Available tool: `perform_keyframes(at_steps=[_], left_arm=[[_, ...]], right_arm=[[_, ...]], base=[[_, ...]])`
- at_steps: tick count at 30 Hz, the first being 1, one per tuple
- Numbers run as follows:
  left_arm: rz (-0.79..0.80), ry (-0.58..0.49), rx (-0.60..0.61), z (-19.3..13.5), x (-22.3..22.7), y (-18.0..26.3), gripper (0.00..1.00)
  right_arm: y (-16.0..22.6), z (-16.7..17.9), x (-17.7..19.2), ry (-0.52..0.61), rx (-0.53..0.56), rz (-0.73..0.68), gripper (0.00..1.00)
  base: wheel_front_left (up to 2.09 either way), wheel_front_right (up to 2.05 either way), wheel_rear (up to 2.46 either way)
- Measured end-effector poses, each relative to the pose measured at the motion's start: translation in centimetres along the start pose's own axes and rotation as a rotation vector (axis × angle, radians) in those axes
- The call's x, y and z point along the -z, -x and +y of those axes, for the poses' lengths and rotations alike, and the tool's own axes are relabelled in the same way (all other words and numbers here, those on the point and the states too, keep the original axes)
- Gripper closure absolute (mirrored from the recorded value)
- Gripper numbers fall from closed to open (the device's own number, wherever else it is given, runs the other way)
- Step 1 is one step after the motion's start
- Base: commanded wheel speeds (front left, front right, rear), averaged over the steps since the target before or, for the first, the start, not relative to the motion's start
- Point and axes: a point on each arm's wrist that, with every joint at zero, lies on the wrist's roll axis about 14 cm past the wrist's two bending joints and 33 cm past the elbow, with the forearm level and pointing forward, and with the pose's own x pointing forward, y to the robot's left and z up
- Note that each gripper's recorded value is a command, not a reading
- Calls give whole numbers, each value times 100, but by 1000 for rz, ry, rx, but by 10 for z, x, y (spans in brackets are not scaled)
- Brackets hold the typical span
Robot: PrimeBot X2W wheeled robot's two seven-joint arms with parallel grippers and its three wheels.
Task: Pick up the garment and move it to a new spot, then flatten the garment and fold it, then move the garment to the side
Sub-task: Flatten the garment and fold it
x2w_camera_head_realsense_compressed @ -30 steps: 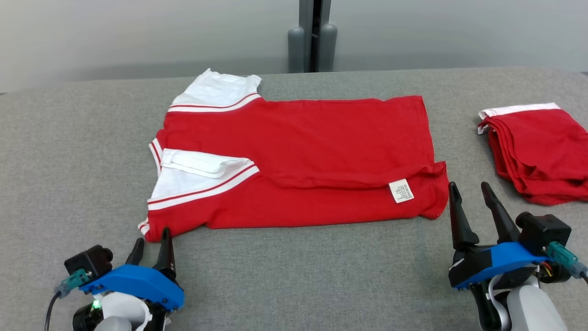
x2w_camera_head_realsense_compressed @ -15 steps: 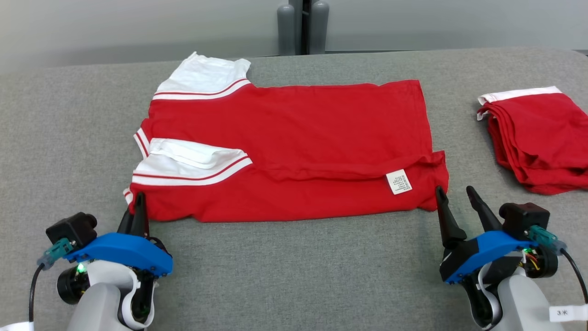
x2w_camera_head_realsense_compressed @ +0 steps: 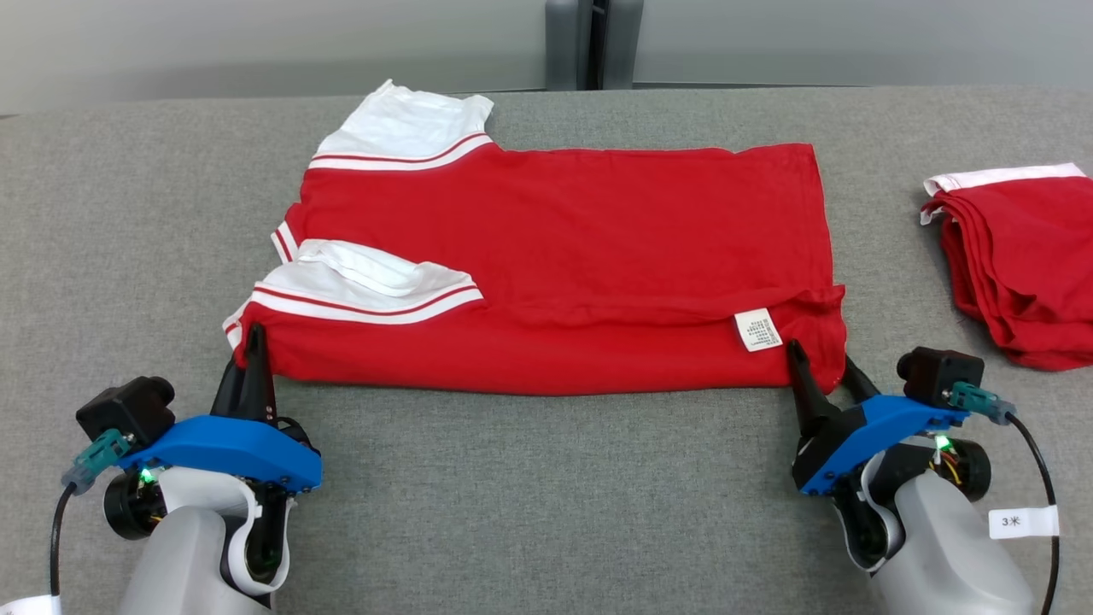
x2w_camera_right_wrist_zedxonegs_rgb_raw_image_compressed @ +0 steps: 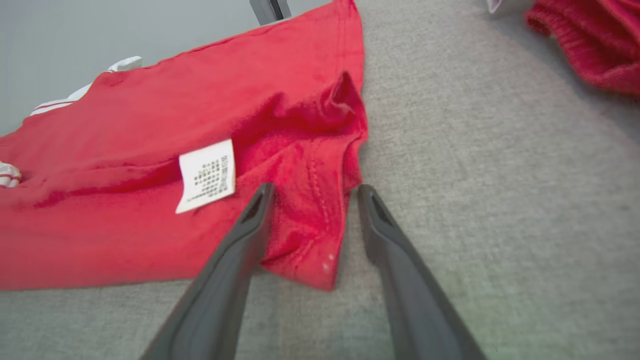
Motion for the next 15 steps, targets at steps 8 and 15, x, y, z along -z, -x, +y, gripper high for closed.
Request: perform_keyframes(at_steps=[8,15], left_arm=[[-66,-4,44,-14,-16,2,100],[-180,-20,125,-37,-52,21,100]], right_arm=[[-2,8,-17,-27,-15,-70,100],[11,13,-51,-46,-28,-176,100]], base=[[0,0,0],[0,0,0]])
